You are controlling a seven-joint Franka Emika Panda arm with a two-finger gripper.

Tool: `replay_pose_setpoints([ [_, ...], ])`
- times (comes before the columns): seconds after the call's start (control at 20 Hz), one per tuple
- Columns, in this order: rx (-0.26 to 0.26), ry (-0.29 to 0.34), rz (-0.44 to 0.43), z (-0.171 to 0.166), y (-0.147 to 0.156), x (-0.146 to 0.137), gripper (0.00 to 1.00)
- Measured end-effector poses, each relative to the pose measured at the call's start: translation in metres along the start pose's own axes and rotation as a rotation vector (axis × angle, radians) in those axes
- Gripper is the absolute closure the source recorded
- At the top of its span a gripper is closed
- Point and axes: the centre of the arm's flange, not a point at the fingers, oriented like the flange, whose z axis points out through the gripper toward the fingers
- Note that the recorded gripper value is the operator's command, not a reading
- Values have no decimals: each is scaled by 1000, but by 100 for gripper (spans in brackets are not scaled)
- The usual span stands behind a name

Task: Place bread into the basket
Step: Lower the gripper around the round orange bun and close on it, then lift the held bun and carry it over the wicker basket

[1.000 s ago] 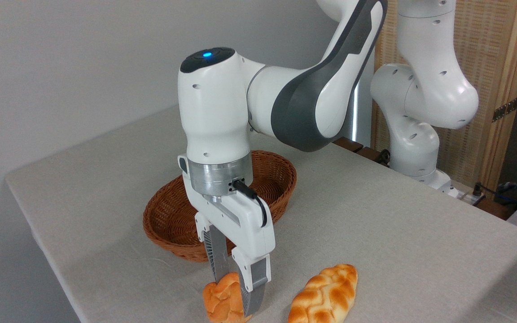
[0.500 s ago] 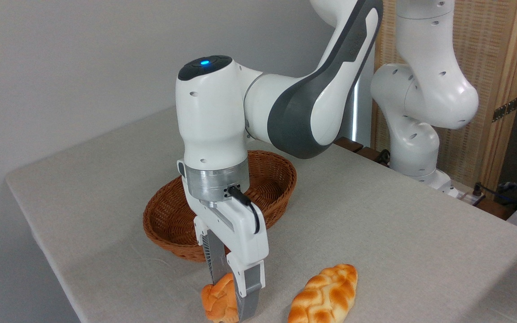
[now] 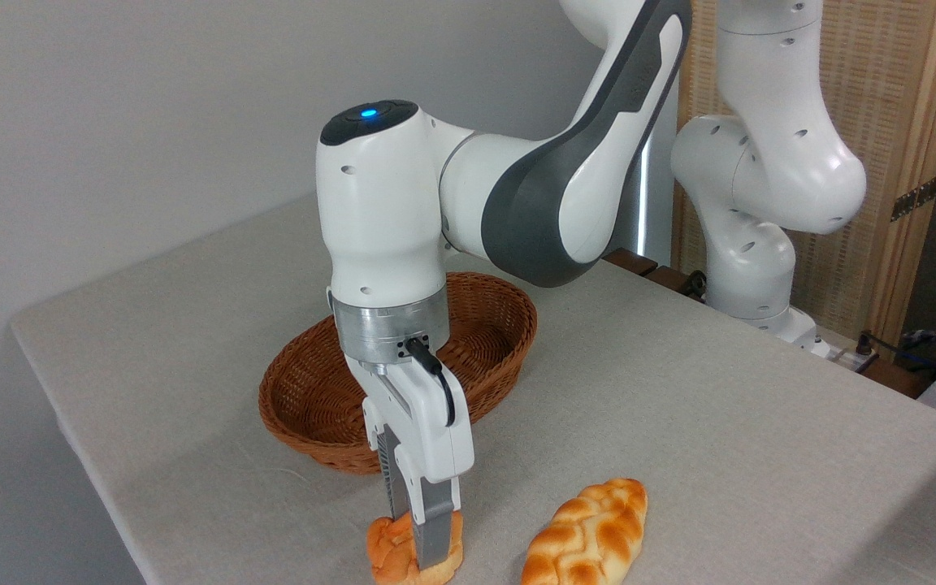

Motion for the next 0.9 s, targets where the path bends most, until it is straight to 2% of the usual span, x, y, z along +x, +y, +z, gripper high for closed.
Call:
replay_pose_setpoints([
  [0.4, 1, 1, 5, 0, 0, 0, 73],
  [0.55, 16, 9, -1, -6, -4, -1, 73],
  [0.7, 55, 47, -26, -32, -14, -4, 73],
  [0.9, 74, 153, -121, -73, -17, -8, 73],
])
